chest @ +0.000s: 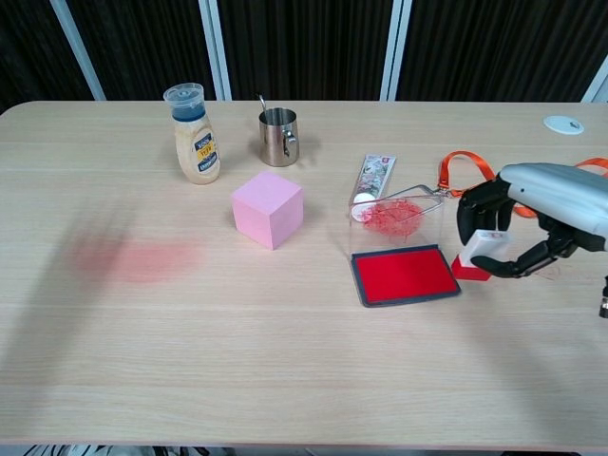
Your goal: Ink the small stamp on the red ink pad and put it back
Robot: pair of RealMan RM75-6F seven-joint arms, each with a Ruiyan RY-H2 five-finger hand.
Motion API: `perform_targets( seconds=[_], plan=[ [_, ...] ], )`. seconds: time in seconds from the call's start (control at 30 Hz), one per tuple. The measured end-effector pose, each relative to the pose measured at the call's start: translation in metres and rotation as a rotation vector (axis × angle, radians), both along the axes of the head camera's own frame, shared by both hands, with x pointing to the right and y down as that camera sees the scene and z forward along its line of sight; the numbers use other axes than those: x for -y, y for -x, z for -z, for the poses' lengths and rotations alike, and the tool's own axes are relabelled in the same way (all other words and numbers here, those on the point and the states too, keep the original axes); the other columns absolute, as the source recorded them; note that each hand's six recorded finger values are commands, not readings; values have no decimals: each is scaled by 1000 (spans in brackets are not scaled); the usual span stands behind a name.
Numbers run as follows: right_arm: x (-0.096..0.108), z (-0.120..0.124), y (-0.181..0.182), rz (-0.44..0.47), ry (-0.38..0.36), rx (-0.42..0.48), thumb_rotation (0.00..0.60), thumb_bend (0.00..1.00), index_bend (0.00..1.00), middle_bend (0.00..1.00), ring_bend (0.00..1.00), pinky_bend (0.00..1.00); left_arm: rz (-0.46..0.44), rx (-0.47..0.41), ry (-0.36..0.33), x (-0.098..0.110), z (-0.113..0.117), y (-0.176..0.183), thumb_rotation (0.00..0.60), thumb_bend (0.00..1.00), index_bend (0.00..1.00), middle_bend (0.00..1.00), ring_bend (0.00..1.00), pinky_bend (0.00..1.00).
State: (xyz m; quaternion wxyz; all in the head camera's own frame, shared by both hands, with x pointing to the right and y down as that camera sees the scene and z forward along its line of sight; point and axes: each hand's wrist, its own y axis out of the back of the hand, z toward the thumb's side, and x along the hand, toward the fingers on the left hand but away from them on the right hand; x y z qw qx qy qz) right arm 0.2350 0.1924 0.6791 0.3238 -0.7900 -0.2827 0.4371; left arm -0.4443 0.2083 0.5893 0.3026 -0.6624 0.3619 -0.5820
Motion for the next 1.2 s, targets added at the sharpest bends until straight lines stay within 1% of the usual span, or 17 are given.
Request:
perform_targets(
  seconds=[0.17, 0.3, 0.77, 0.97, 1.2],
  plan=[
    [2, -9, 17, -17, 4, 37, 600, 749, 824, 665, 480, 452, 2, -3, -1, 0, 0, 0, 600, 22, 0, 0, 0, 0],
    [3, -16, 26, -19, 2, 47, 600, 750, 830, 669, 481, 452, 4, -5, 2, 1, 0, 1, 600, 22, 0, 0, 0, 0],
    [5, -40, 45, -22, -7, 33, 600, 750, 845, 682, 490, 452, 11, -9, 9, 2, -1, 1, 600, 22, 0, 0, 0, 0],
    [6, -48, 49, -30, -8, 26, 600, 750, 852, 687, 494, 452, 14, -13, 11, 2, -1, 1, 600, 22, 0, 0, 0, 0],
    [4, -55, 53, -36, -3, 19, 600, 750, 853, 687, 494, 452, 14, -15, 12, 2, -1, 1, 600, 23, 0, 0, 0, 0]
  ],
)
